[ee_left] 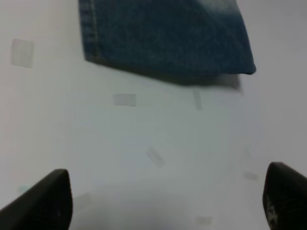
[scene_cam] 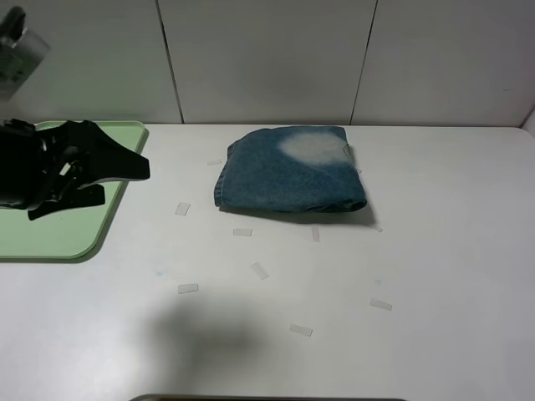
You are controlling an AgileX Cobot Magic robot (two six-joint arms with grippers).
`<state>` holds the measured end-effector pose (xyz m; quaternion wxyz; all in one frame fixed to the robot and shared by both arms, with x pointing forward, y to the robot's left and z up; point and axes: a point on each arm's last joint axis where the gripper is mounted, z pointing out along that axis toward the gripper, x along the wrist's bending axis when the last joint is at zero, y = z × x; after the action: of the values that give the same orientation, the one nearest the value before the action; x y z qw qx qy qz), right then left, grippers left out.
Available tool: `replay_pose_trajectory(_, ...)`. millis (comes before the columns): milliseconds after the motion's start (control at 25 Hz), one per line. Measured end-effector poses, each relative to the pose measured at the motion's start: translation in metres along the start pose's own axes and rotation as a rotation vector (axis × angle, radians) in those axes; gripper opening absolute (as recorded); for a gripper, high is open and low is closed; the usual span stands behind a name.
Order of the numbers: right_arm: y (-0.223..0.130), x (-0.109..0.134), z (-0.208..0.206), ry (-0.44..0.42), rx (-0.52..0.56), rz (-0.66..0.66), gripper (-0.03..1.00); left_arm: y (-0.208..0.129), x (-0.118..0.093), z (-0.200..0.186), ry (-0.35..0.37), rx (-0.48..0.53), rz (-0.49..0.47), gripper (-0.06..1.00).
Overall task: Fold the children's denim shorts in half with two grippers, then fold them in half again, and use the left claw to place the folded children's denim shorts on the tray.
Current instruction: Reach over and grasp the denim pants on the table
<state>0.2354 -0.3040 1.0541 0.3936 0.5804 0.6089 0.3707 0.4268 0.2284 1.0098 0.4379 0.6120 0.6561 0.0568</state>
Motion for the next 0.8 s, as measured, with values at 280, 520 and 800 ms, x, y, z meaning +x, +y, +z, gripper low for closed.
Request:
replay_pose_trajectory(280, 0.000, 0.000, 0.000, 0.000, 0.000, 0.000, 0.69, 0.002, 0.005, 0.023, -0.004, 0.043, -0.029, 0.79)
replay_pose_trajectory(520, 0.000, 0.000, 0.000, 0.000, 0.000, 0.000, 0.69, 0.005, 0.007, 0.045, -0.021, 0.094, -0.080, 0.79)
replay_pose_trajectory(800, 0.000, 0.000, 0.000, 0.000, 0.000, 0.000, 0.69, 0.010, 0.009, 0.079, -0.068, 0.158, -0.162, 0.79)
